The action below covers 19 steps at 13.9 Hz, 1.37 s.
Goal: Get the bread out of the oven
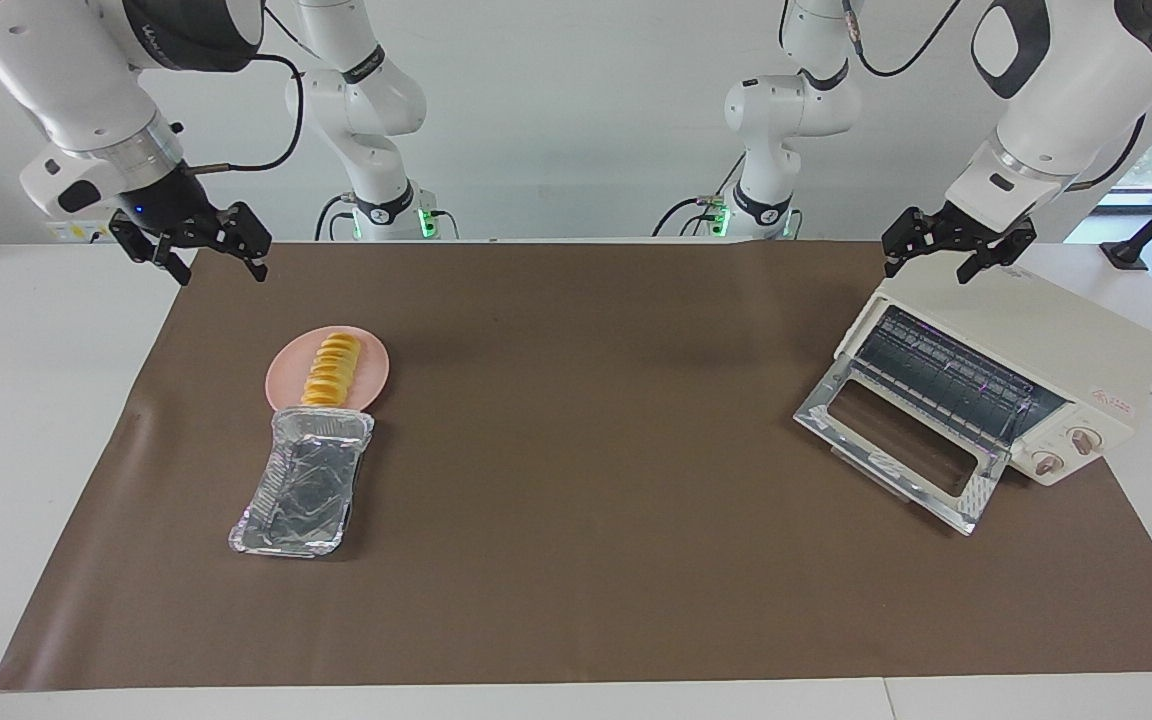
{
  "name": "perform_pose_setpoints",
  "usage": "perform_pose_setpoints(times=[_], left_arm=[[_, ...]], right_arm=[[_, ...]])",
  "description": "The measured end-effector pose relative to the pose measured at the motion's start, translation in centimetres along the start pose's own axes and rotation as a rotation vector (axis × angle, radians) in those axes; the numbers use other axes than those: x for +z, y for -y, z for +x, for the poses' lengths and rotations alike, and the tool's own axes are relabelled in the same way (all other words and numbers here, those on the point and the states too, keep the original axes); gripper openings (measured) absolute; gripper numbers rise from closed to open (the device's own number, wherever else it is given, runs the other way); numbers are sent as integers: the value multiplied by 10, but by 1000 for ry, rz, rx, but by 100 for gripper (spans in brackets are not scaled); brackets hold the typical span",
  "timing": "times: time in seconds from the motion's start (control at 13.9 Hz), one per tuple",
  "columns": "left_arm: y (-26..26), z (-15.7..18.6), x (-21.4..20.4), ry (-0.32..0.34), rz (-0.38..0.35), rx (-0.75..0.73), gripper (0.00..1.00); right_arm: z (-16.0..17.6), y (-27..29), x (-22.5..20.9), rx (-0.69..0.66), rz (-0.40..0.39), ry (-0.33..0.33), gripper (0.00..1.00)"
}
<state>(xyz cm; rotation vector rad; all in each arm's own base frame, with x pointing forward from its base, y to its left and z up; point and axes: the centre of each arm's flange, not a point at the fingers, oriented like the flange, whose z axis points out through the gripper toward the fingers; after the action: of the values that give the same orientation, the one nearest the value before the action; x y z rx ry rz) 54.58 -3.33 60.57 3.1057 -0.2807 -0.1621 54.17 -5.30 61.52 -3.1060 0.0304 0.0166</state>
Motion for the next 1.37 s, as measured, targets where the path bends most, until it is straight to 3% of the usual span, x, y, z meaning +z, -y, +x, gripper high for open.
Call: perform_pose_setpoints(times=[0.65,1.37], left_arm=[[0,0,0,0,0,0,100],[0,0,0,0,0,0,100]], right_arm=[[3,9,6,-21,-21,55,100],[3,-11,7,19,-24,58,100]])
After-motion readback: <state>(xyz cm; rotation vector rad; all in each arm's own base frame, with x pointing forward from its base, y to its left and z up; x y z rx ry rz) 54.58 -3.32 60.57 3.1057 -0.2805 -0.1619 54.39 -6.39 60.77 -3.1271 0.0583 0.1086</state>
